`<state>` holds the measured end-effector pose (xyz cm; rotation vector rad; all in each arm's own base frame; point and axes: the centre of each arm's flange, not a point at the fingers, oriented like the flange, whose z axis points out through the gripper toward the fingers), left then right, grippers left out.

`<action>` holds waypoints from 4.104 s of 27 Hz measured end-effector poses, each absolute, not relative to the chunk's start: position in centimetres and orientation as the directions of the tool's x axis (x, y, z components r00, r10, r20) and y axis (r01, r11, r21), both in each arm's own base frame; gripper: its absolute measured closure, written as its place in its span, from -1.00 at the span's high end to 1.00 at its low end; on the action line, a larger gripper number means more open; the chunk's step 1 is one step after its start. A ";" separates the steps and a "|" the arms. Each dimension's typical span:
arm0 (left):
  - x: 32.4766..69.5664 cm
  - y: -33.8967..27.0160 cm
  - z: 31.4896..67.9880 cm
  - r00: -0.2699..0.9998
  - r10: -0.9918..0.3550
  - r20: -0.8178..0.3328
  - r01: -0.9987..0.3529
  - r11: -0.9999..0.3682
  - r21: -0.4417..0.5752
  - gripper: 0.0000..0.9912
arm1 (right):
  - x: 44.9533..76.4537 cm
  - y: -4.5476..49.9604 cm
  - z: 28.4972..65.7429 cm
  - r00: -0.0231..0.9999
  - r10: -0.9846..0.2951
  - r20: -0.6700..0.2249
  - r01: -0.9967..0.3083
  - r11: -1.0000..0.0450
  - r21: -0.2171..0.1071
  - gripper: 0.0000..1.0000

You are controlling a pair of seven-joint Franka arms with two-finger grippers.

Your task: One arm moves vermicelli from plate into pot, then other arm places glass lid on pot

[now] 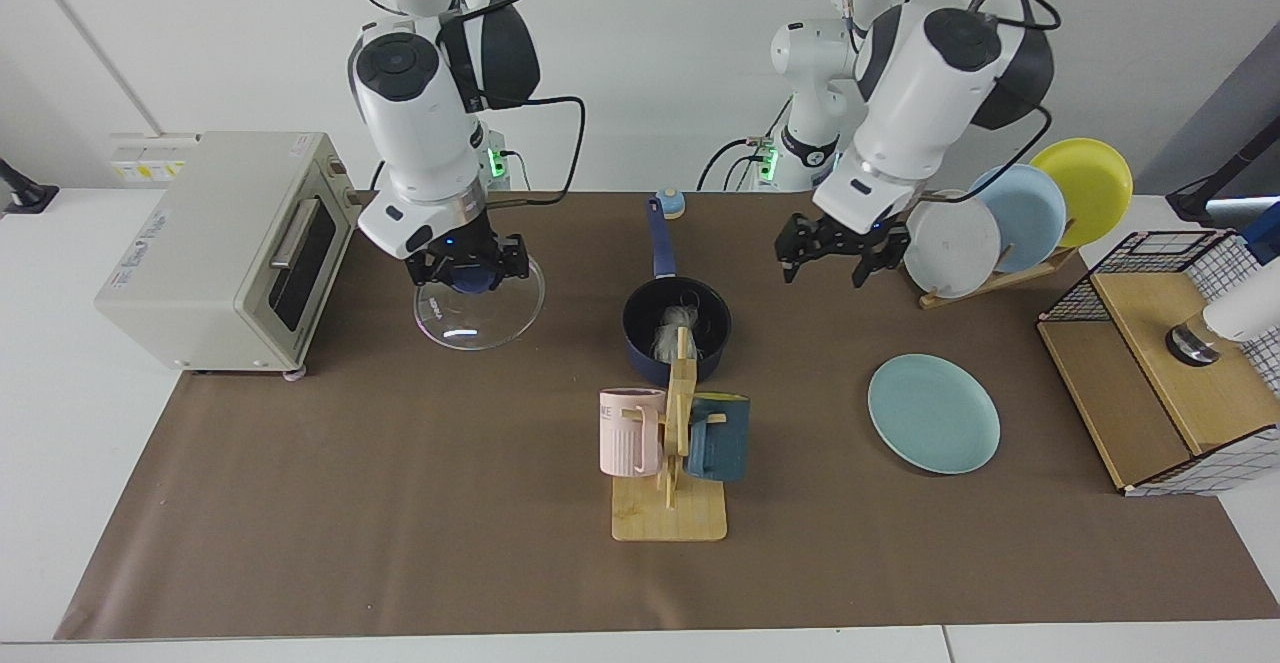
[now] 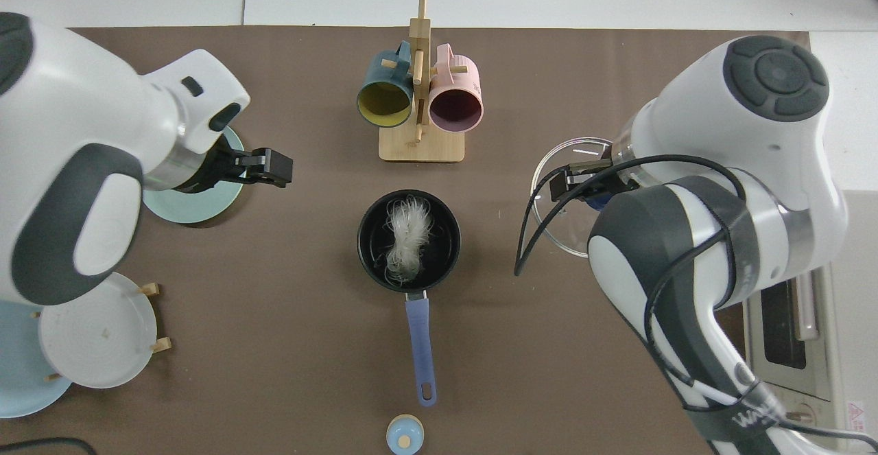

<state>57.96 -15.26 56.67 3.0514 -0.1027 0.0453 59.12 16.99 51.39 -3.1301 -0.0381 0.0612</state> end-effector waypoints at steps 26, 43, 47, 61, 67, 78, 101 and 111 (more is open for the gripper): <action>55.5 1.7 60.4 0.990 -0.138 0.016 -0.138 -0.990 0.016 1.00 | 53.7 38.3 44.9 0.978 -0.208 -0.003 -0.208 -0.978 0.007 -0.13; 55.5 1.3 60.4 0.989 -0.147 0.015 -0.148 -0.989 0.010 1.00 | 55.4 42.2 40.0 0.969 -0.247 0.010 -0.247 -0.969 0.024 -0.13; 55.5 1.0 60.4 0.988 -0.152 0.015 -0.152 -0.988 0.010 1.00 | 55.5 42.4 39.6 0.966 -0.257 0.016 -0.257 -0.966 0.019 -0.13; 55.5 1.1 60.4 0.988 -0.151 0.015 -0.151 -0.989 0.010 1.00 | 54.7 44.0 38.5 0.966 -0.257 0.029 -0.258 -0.965 0.035 -0.13; 55.5 1.1 60.4 0.988 -0.151 0.015 -0.151 -0.988 0.010 1.00 | 54.7 43.9 38.4 0.965 -0.259 0.029 -0.260 -0.965 0.035 -0.13; 55.5 1.0 60.4 0.988 -0.151 0.015 -0.151 -0.988 0.010 1.00 | 55.2 43.3 38.4 0.962 -0.271 0.026 -0.272 -0.962 0.035 -0.13; 55.5 1.0 60.4 0.988 -0.151 0.015 -0.151 -0.988 0.010 1.00 | 55.3 43.2 38.4 0.952 -0.305 -0.015 -0.305 -0.952 0.007 -0.13; 55.5 1.0 60.4 0.988 -0.151 0.015 -0.151 -0.988 0.010 1.00 | 55.4 43.1 38.3 0.952 -0.307 -0.014 -0.307 -0.952 0.004 -0.13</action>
